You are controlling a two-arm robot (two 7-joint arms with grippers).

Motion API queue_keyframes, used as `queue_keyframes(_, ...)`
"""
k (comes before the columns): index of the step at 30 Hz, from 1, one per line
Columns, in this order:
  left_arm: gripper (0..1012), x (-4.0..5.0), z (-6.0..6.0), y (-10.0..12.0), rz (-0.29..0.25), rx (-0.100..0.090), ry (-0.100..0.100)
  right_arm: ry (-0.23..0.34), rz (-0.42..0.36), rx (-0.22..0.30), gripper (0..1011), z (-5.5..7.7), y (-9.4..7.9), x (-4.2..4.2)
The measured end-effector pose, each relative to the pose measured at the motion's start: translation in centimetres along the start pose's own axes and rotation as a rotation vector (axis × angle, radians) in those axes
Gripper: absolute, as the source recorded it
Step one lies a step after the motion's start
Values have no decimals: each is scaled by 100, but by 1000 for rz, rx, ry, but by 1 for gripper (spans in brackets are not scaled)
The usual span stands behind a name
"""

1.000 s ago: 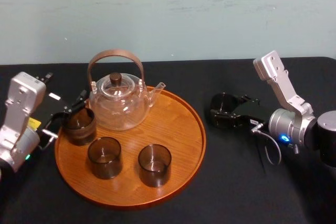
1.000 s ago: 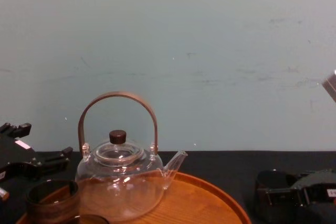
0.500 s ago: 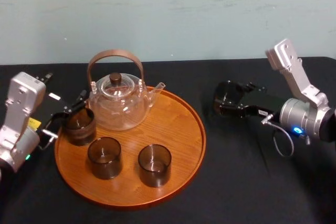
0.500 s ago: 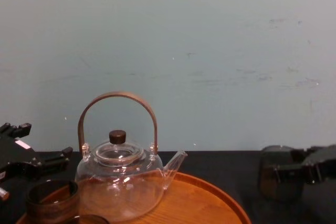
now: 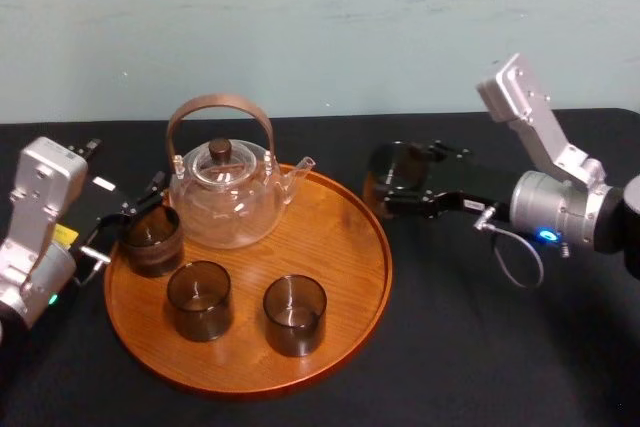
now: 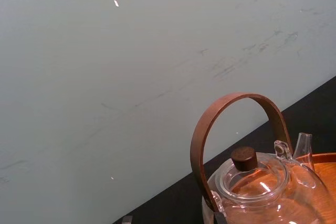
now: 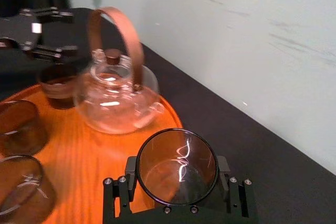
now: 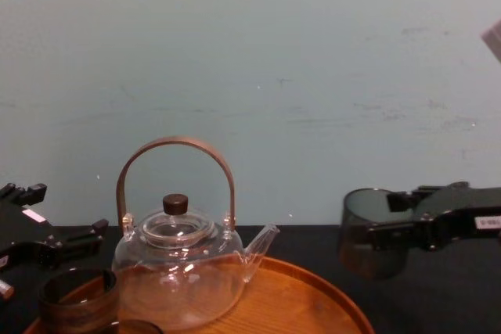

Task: Pick up the glass from the table and place it on the tray.

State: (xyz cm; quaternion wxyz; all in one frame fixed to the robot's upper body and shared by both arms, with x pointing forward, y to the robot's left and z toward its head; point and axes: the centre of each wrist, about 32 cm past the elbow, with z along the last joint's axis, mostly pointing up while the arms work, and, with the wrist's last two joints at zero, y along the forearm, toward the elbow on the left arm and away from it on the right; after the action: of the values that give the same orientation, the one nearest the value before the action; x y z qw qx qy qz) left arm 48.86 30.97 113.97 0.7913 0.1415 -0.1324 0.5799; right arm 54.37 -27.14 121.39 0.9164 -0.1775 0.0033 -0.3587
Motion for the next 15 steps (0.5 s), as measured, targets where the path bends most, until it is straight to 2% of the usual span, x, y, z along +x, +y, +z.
queue_keyframes(6,1001,0,0,0,0,0,0,-24,73,15,902,50,137,-89)
queue_keyframes(15,1001,0,0,0,0,0,0,-46,142,6,902,7,302,-165)
